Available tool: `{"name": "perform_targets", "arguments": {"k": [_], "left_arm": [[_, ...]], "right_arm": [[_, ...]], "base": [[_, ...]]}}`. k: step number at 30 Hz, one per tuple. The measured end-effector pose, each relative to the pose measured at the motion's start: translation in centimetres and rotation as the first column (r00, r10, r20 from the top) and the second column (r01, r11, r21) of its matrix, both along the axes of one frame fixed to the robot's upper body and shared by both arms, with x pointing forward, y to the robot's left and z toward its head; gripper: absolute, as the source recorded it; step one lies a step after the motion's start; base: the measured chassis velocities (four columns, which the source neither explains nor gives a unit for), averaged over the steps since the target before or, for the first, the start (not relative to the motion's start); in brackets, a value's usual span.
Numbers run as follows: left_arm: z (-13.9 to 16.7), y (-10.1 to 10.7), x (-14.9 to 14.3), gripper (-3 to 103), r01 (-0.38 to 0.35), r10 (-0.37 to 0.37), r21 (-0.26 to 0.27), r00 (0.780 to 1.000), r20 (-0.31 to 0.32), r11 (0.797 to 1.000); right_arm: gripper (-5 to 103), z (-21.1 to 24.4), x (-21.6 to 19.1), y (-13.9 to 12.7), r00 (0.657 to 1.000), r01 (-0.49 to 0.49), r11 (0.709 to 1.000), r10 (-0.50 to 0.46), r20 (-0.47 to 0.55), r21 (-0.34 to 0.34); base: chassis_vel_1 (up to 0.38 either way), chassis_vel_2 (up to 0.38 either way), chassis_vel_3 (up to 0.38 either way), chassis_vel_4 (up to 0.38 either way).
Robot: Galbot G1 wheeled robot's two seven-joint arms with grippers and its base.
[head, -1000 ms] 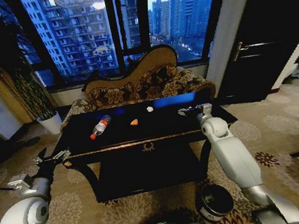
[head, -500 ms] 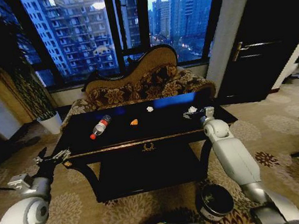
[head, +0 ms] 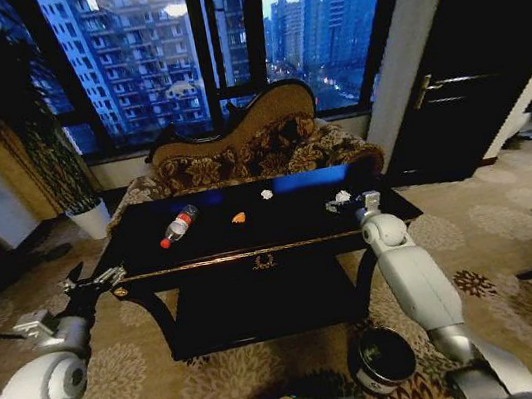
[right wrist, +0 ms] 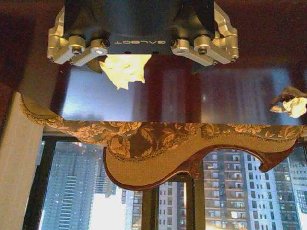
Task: Move to the front of the table and place the trash on the table into the trash bin.
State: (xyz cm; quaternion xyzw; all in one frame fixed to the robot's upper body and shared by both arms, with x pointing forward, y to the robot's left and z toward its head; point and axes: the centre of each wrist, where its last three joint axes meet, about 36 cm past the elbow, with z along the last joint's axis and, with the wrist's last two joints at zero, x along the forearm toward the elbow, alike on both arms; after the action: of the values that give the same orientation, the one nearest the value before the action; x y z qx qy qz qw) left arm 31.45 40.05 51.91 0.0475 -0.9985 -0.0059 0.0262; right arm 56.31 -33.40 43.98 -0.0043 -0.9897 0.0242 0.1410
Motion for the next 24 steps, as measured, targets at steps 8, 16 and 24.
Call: {"name": "perform_targets", "arguments": {"k": [8,16,24], "left_arm": [[0.06,0.06,-0.02,100,-0.002,0.002,0.000,1.000,0.004,1.000],[0.08,0.05,0.01,100,-0.002,0.002,-0.002,1.000,0.008,1.000],[0.36,0.03,0.05,100,0.001,-0.001,-0.002,1.000,0.017,1.000]], "right_arm": [[97,-0.20,-0.01,0.22,1.000,-0.001,1.000,0.001,0.011,-0.003],[65,-0.52,-0.20,0.11,1.000,0.002,1.000,-0.001,0.021,-0.014],[37,-0.77,-0.72,0.26,1.000,0.000,1.000,0.000,0.022,-0.004]], "base": [[0.000,0.000,0.000,0.000],[0.000,0.000,0.000,0.000],[0.000,0.000,0.000,0.000]]}}
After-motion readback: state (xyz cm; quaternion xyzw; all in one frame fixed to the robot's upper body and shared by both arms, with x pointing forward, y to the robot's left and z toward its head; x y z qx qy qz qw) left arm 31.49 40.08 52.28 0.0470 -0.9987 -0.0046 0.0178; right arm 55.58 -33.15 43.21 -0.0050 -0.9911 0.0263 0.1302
